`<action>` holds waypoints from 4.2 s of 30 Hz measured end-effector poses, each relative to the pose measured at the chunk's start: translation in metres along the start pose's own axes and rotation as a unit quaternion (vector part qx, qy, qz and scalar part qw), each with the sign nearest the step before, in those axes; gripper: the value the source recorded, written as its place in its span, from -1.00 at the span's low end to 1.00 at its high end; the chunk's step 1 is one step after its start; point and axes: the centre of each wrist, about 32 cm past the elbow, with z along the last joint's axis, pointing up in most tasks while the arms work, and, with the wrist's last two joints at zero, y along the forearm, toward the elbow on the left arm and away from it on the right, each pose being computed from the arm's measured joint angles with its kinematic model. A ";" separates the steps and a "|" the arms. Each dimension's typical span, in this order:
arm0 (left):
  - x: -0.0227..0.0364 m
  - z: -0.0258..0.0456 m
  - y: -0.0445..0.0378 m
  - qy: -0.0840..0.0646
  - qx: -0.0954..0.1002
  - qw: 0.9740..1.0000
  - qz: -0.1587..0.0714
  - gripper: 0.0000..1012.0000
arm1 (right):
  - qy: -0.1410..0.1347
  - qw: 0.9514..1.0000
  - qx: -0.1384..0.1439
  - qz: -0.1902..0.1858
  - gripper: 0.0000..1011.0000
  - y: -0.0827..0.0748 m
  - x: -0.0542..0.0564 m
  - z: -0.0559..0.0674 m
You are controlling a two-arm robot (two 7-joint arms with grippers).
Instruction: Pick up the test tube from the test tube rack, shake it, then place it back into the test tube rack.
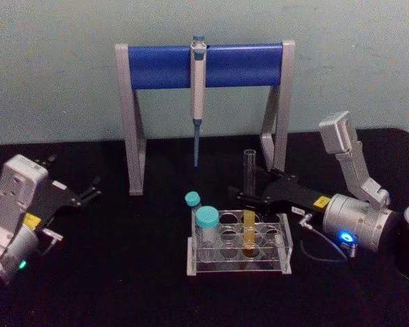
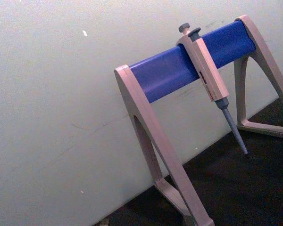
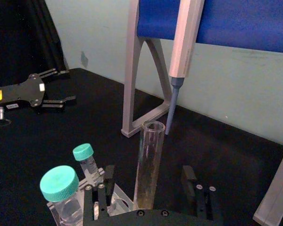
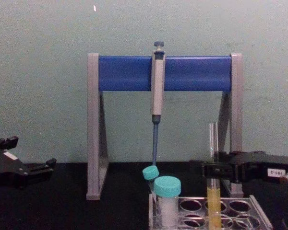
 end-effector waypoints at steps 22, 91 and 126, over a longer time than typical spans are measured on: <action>0.0000 0.0000 0.0000 0.000 0.000 1.000 0.000 1.00 | 0.001 1.000 0.001 -0.001 -0.46 0.000 0.000 0.000; 0.0000 0.0000 0.0000 0.000 0.000 1.000 0.000 1.00 | -0.106 0.988 0.106 0.024 -0.54 -0.007 -0.001 0.063; 0.0000 0.0000 0.0000 0.000 0.000 1.000 0.000 1.00 | -0.075 0.992 0.095 0.021 -0.54 -0.039 -0.026 0.050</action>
